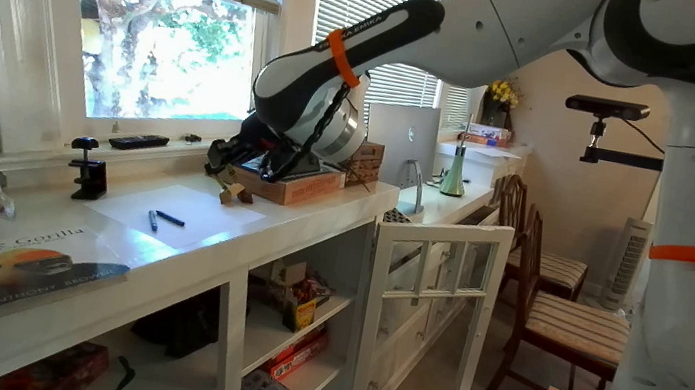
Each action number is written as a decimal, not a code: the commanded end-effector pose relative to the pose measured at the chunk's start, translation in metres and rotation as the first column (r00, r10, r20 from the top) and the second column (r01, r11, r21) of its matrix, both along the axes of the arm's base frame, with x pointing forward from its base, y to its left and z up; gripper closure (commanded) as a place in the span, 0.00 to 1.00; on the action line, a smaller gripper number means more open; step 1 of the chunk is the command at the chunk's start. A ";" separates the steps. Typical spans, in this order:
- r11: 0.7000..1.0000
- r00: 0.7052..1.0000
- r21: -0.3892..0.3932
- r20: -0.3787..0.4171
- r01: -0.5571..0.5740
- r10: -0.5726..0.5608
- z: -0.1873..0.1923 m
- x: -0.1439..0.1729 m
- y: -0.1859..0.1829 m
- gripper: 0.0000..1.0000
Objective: Pick up the crayon from the book and put it on the counter
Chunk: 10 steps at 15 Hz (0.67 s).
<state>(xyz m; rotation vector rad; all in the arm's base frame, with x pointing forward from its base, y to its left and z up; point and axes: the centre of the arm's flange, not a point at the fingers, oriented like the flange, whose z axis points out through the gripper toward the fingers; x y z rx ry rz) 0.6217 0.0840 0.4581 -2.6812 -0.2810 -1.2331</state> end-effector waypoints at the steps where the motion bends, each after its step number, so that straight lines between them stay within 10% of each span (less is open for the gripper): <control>1: 1.000 1.000 0.004 0.002 0.003 -0.003 -0.006 -0.014 -0.013 0.97; 10: 0.998 0.975 -0.068 -0.222 -0.009 -0.006 0.005 -0.007 -0.045 0.97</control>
